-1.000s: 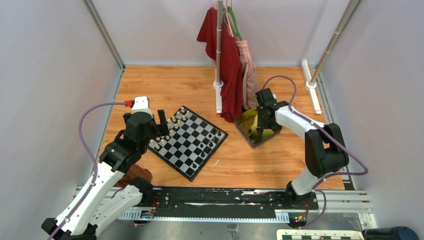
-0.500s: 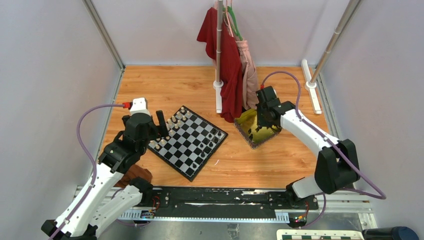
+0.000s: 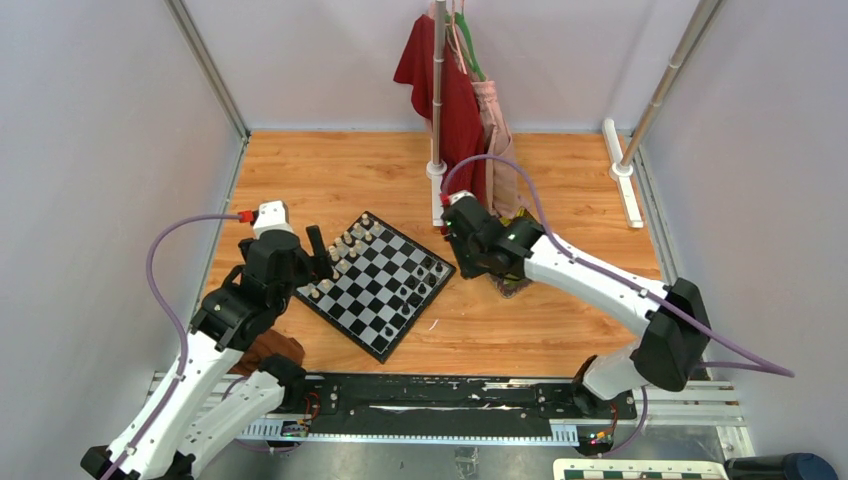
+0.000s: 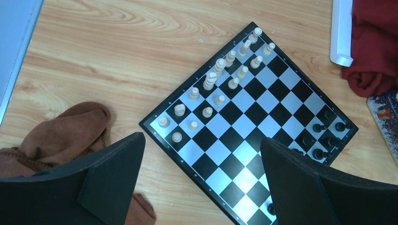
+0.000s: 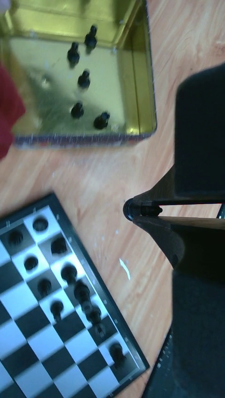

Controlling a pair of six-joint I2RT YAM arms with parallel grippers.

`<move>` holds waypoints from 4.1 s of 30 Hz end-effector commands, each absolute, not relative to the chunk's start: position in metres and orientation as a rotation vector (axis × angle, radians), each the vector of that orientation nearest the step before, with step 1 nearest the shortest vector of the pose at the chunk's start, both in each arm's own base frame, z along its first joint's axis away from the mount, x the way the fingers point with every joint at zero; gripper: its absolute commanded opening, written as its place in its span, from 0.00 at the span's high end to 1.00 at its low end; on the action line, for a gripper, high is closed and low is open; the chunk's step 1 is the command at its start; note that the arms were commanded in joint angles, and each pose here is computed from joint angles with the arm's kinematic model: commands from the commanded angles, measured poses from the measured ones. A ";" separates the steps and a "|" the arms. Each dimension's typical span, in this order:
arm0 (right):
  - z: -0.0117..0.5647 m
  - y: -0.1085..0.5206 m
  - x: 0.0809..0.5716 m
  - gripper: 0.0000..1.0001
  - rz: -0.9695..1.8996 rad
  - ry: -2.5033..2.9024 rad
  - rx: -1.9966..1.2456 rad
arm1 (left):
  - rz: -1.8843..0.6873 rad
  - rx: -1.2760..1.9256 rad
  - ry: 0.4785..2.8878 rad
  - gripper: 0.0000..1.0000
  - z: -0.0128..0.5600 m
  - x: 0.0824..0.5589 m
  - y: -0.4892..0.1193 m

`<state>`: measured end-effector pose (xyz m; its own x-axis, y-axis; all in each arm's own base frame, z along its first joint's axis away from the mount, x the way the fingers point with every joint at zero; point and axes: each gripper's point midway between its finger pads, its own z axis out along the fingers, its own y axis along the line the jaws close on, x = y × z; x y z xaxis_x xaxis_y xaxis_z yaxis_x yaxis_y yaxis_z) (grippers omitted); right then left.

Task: Set up the chess pieces on the board
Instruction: Place the chess piece on the chessboard.

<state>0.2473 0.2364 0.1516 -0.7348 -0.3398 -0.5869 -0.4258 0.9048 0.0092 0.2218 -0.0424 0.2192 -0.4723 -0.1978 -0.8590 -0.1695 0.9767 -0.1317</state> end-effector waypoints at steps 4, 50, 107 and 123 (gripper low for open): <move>0.146 0.289 0.204 1.00 0.196 2.474 -0.805 | -0.022 -0.325 2.044 0.00 0.231 0.214 -0.030; 0.071 0.397 0.159 1.00 0.215 2.434 -1.280 | 0.003 -0.387 2.012 0.00 0.235 0.198 -0.014; 0.045 0.397 0.172 0.76 0.214 2.479 -1.308 | 0.016 -0.384 2.033 0.00 0.223 0.196 -0.014; 0.063 0.400 0.174 0.67 0.237 2.443 -1.304 | 0.008 -0.391 2.035 0.00 0.222 0.197 -0.015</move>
